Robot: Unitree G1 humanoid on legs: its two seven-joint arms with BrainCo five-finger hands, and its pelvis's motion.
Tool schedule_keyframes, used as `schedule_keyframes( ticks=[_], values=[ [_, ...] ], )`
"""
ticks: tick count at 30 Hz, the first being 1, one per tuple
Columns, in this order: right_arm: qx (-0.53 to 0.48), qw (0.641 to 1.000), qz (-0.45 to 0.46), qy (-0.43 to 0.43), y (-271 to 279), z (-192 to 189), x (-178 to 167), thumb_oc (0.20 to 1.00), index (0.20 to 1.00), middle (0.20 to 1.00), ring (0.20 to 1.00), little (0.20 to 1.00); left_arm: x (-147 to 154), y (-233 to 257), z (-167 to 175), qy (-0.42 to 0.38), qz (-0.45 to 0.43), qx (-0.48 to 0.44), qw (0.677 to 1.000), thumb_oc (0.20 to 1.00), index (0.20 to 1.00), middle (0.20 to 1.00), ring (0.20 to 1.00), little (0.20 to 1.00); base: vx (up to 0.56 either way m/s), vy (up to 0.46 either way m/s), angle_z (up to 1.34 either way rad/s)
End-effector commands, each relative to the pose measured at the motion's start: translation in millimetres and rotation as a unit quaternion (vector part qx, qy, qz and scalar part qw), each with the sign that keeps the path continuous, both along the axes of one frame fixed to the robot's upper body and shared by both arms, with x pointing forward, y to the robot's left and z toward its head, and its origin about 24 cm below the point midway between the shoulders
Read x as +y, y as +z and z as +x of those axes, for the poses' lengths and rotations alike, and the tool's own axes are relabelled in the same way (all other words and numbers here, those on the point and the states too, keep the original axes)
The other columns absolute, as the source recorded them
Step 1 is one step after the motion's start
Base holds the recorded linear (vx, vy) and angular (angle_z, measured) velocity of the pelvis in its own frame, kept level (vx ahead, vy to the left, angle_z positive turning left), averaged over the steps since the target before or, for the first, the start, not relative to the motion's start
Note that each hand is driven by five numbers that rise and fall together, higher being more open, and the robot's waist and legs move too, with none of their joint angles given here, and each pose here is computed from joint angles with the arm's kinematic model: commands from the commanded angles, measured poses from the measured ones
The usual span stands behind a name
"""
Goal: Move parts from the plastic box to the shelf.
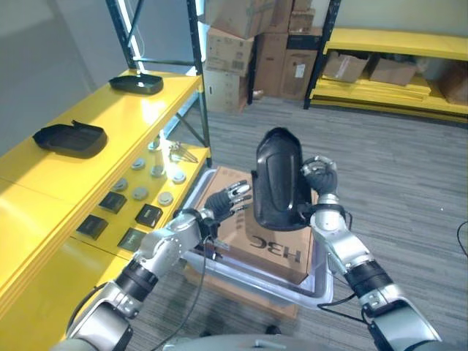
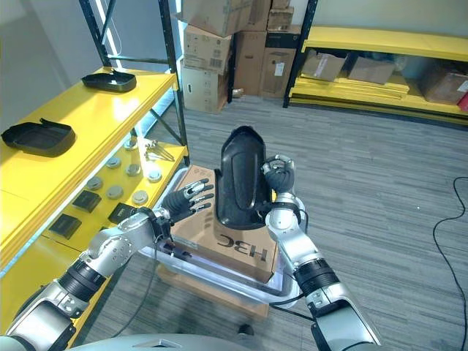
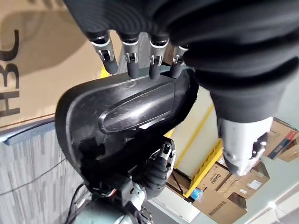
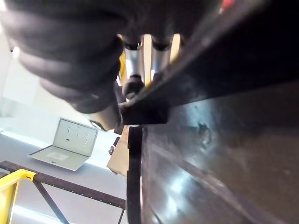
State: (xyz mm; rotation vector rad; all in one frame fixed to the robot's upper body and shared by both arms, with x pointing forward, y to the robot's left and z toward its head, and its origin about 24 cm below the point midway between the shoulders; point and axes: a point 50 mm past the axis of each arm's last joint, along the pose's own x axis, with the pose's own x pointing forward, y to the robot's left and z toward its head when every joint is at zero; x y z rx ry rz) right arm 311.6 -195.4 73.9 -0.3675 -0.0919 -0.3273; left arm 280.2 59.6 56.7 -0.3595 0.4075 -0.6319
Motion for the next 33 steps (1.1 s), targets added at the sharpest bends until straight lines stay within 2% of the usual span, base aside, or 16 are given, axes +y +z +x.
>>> schedule_keyframes(
  ticks=[1,7,9,12,19,28,29,30,31,32,33],
  values=[
    [-0.063,0.997,0.0,0.041,35.6,18.7,16.6,0.2,0.2,0.2,0.2,0.2,-7.9,23.5,23.2,0.042,0.016,-0.075,0.996,1.0,1.0,1.0,1.0,1.0,0.15,-0.003,-0.02],
    [-0.025,0.999,-0.017,0.032,27.5,21.6,7.4,0.2,0.2,0.2,0.2,0.2,18.7,30.8,37.6,0.154,0.003,-0.108,0.982,1.0,1.0,1.0,1.0,1.0,0.01,0.021,-0.02],
    [-0.05,0.997,-0.057,-0.013,66.7,58.0,-8.3,0.2,0.2,0.2,0.2,0.2,25.8,72.5,62.3,0.188,-0.039,-0.181,0.965,1.0,1.0,1.0,1.0,1.0,-0.79,0.114,-0.05],
    [-0.063,0.994,-0.052,-0.073,88.3,75.9,-33.6,0.2,0.2,0.2,0.2,0.2,31.5,106.5,74.5,0.199,-0.07,-0.229,0.95,1.0,1.0,1.0,1.0,1.0,-0.51,0.014,0.24],
    [-0.048,0.987,-0.023,-0.149,87.8,72.9,-66.0,0.2,0.2,0.2,0.2,0.2,43.7,107.6,61.2,0.19,-0.079,-0.245,0.948,1.0,1.0,1.0,1.0,1.0,-0.06,0.011,0.23],
    [-0.034,0.985,-0.036,-0.168,72.0,59.6,-84.5,0.2,0.2,0.2,0.2,0.2,59.5,72.0,32.2,0.182,-0.099,-0.207,0.956,1.0,1.0,1.0,1.0,1.0,0.02,0.069,0.09],
    [-0.035,0.984,-0.037,-0.171,70.4,58.0,-85.0,0.278,0.278,0.278,0.278,0.278,59.9,67.3,29.5,0.179,-0.1,-0.2,0.958,1.0,1.0,1.0,1.0,1.0,0.05,0.042,0.03],
    [-0.042,0.983,-0.036,-0.176,69.7,55.7,-86.5,0.507,0.507,0.507,0.507,0.507,60.9,62.7,25.9,0.179,-0.103,-0.193,0.959,1.0,1.0,1.0,1.0,1.0,0.05,0.036,0.01],
    [-0.051,0.982,-0.036,-0.18,70.2,54.2,-86.9,0.959,0.959,0.959,0.959,0.959,61.9,60.0,23.6,0.177,-0.104,-0.191,0.96,1.0,1.0,1.0,1.0,1.0,0.06,0.049,0.04],
    [-0.072,0.98,-0.037,-0.183,74.4,51.1,-87.4,1.0,1.0,1.0,1.0,1.0,63.7,55.9,17.8,0.172,-0.112,-0.191,0.96,1.0,1.0,1.0,1.0,1.0,0.05,0.046,0.04],
    [-0.084,0.979,-0.035,-0.181,76.8,50.0,-87.0,1.0,1.0,1.0,1.0,1.0,64.2,55.4,15.9,0.17,-0.119,-0.192,0.959,1.0,1.0,1.0,1.0,1.0,0.05,0.05,0.04]
  ],
)
